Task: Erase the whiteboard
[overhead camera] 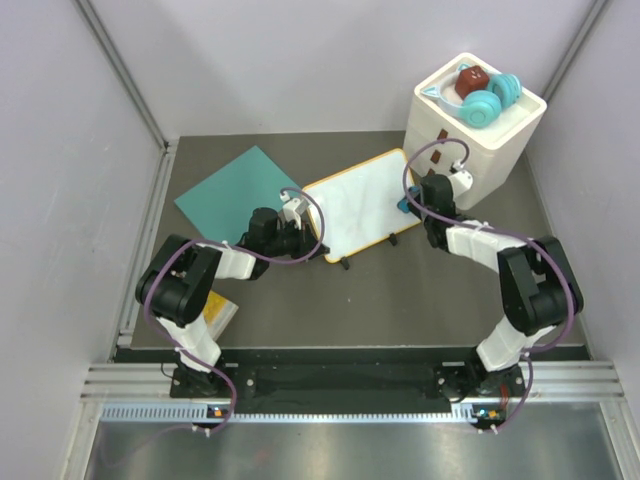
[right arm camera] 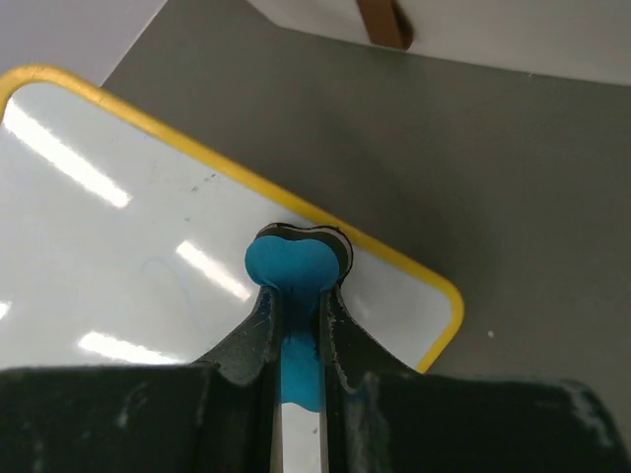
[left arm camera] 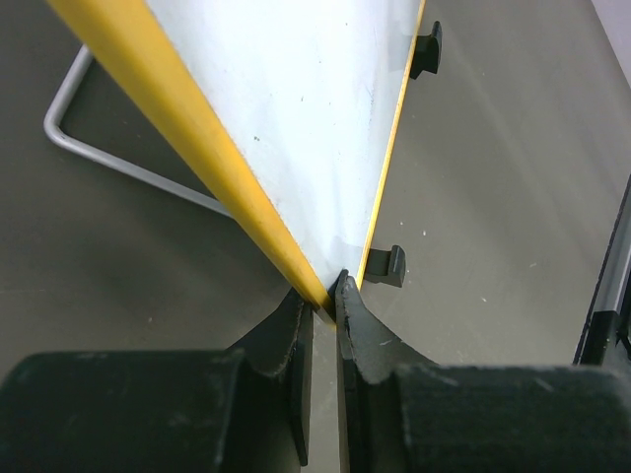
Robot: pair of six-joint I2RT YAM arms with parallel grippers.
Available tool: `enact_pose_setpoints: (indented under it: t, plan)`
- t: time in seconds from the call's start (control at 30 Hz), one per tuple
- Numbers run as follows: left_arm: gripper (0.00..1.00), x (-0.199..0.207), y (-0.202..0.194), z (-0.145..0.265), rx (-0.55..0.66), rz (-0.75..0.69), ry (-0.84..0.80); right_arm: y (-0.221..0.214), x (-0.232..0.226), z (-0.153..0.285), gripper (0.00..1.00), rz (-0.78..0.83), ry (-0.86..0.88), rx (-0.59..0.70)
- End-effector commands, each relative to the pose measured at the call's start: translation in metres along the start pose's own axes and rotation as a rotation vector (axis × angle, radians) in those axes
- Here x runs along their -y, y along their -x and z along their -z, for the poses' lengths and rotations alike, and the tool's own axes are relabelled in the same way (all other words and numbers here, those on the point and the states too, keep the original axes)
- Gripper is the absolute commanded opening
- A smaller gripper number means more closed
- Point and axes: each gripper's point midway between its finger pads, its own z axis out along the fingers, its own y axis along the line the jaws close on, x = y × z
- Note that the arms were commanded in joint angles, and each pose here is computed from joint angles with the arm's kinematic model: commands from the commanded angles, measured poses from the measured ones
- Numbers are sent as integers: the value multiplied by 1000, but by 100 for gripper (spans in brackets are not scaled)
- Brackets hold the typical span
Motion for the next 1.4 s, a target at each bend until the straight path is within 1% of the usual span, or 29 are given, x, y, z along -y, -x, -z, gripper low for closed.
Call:
enact_pose_setpoints:
  t: [0.0, 0.23, 0.37, 0.53, 0.67, 0.8, 0.9, 0.93, 1.1, 1.2, 1.37]
  plan:
    - [0, -46, -48, 8, -132, -4, 193, 30, -12, 11, 0, 37, 39, 65]
    - [0, -46, -48, 8, -133, -4, 191, 12, -14, 12, 0, 31, 99, 18]
    - [0, -45, -48, 7, -134, -3, 190, 4, -13, 2, 0, 39, 105, -1]
    - [0, -46, -49, 7, -137, -4, 193, -8, -40, 4, 0, 43, 188, -31]
    - [0, -46, -49, 7, -136, -5, 192, -26, -53, 10, 0, 35, 215, -56]
    - [0, -45, -49, 7, -138, -5, 192, -56, -69, 12, 0, 45, 260, -113]
    - [0, -45, -49, 7, -138, -7, 192, -79, -94, 20, 0, 73, 348, -155]
    - [0, -45, -49, 7, -140, -6, 192, -97, -101, 25, 0, 97, 365, -189]
    - [0, -45, -50, 7, -141, -7, 194, -137, -126, 47, 0, 132, 441, -251]
    - [0, -46, -51, 7, -145, -6, 197, -151, -127, 54, 0, 144, 445, -263]
    - [0, -46, -50, 6, -142, -8, 198, -137, -101, 46, 0, 144, 349, -216]
